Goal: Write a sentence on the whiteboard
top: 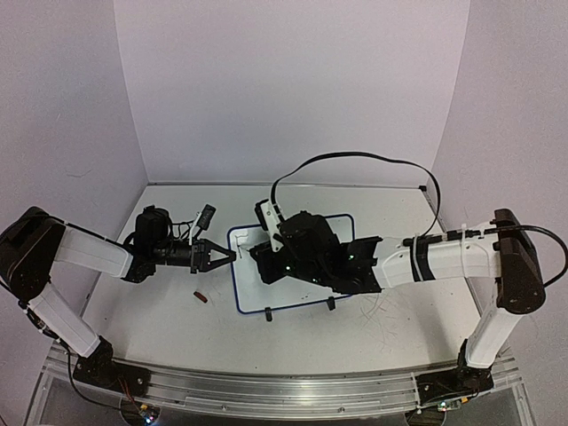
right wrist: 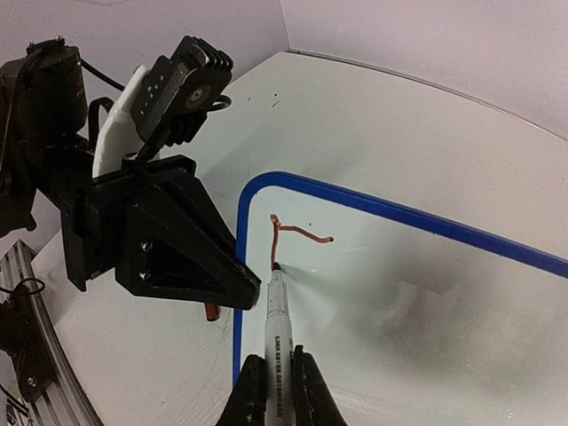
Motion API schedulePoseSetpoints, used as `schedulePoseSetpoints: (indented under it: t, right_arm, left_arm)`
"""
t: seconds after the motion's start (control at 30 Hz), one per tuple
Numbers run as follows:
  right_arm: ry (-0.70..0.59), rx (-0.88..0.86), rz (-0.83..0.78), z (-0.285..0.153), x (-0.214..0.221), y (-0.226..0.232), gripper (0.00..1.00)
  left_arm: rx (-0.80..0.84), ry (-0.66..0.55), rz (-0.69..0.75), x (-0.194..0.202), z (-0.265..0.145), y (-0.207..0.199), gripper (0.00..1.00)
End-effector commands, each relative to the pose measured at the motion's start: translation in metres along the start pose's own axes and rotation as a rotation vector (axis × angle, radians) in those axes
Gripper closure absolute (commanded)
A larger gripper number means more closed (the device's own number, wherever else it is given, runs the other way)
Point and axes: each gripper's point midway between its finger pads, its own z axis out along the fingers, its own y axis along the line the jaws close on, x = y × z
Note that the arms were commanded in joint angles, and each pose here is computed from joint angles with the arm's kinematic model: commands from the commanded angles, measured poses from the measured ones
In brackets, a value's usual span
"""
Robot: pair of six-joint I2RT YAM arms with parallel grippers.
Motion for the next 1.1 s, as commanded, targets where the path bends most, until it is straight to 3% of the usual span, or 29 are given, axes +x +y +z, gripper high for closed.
schedulePoseSetpoints:
  t: [0.0,0.8,1.07]
  right_arm:
    - [-0.037,0.041,0.019,-0.001,-0.014,-0.006,1.0]
    - [-0.048,0.143,0.043,-0.018,-0.011,-0.031,1.0]
    - [-0.046,0.104,0.037,-0.015,-0.013,-0.023,1.0]
  left_arm:
    - [0.032,-0.034,0.064,-0.015,-0.003,-0.013,1.0]
    - [0.034,-0.031,0.063,-0.014,-0.003,-0.013,1.0]
    - [0.034,-0.031,0.063,-0.014,-0.003,-0.014,1.0]
